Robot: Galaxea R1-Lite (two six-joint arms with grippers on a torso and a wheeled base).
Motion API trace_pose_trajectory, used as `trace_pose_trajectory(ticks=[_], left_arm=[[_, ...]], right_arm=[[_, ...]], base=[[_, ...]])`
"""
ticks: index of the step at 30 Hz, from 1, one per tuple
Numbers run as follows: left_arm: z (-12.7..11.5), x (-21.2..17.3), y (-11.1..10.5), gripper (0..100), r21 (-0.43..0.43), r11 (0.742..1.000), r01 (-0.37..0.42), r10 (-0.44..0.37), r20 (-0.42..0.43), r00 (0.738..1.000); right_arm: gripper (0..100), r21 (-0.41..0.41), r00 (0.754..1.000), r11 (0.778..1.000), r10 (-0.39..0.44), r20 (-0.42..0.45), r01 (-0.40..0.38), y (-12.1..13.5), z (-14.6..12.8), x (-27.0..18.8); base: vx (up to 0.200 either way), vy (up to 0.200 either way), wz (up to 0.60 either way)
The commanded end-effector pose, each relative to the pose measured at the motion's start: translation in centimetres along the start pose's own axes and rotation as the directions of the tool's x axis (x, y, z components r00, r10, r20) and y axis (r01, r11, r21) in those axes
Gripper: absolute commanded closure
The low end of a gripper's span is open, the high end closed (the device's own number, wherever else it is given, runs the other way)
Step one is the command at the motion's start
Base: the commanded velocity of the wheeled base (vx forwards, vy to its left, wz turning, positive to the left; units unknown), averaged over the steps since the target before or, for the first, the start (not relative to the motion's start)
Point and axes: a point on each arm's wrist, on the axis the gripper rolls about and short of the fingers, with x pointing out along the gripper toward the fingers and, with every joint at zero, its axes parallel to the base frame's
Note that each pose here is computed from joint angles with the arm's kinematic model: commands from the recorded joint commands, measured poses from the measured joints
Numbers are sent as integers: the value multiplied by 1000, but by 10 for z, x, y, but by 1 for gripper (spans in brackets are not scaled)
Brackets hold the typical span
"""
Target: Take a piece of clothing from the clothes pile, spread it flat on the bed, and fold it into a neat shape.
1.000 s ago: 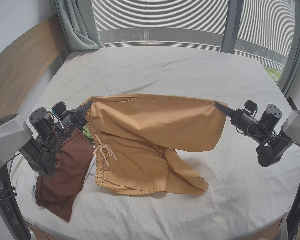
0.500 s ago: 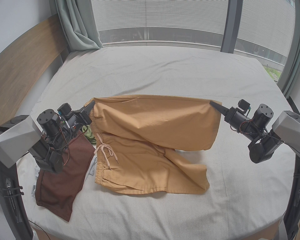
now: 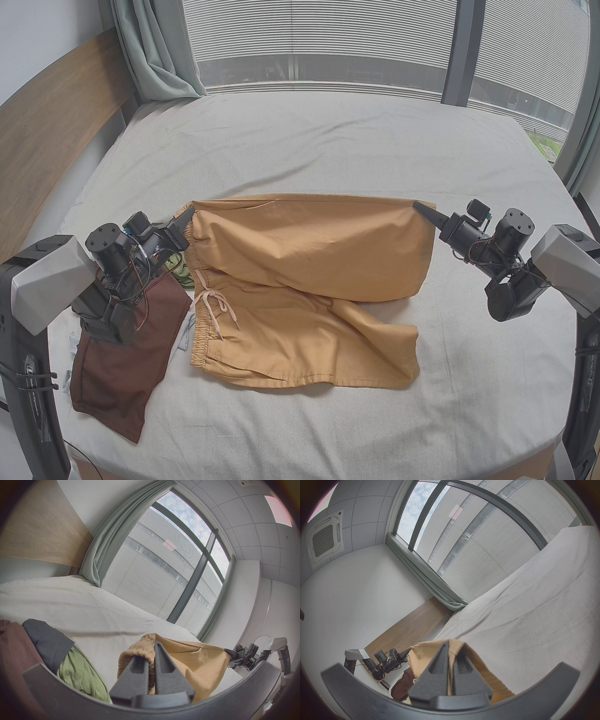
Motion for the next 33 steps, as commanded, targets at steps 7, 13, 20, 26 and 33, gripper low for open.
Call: trace_pose_trajectory(ticks=[7,13,20,26,33], left_arm=[[-18,17,17,100,-49,998,-28,30,33,999],[-20,22,20,100,-80,997,-21,25,45,999],[-21,25,20,100,-123,992,-10,17,51,999],[-31,26,30,100,-130,991,-23,29,42,999],[-35,31,35,100,-128,992,-17,24,53,998]], right_arm=[[100,12,1000,1000,-9,-9,9,-20,-9,13],[100,7,1000,1000,-6,-3,6,-25,-7,19],[100,-6,1000,1000,3,8,-3,-36,-3,33],[100,-6,1000,1000,4,9,-4,-46,-1,44],[100,-21,1000,1000,17,22,-17,-53,-2,52]], base=[[0,0,0],[0,0,0],[0,0,0],[0,0,0],[0,0,0]])
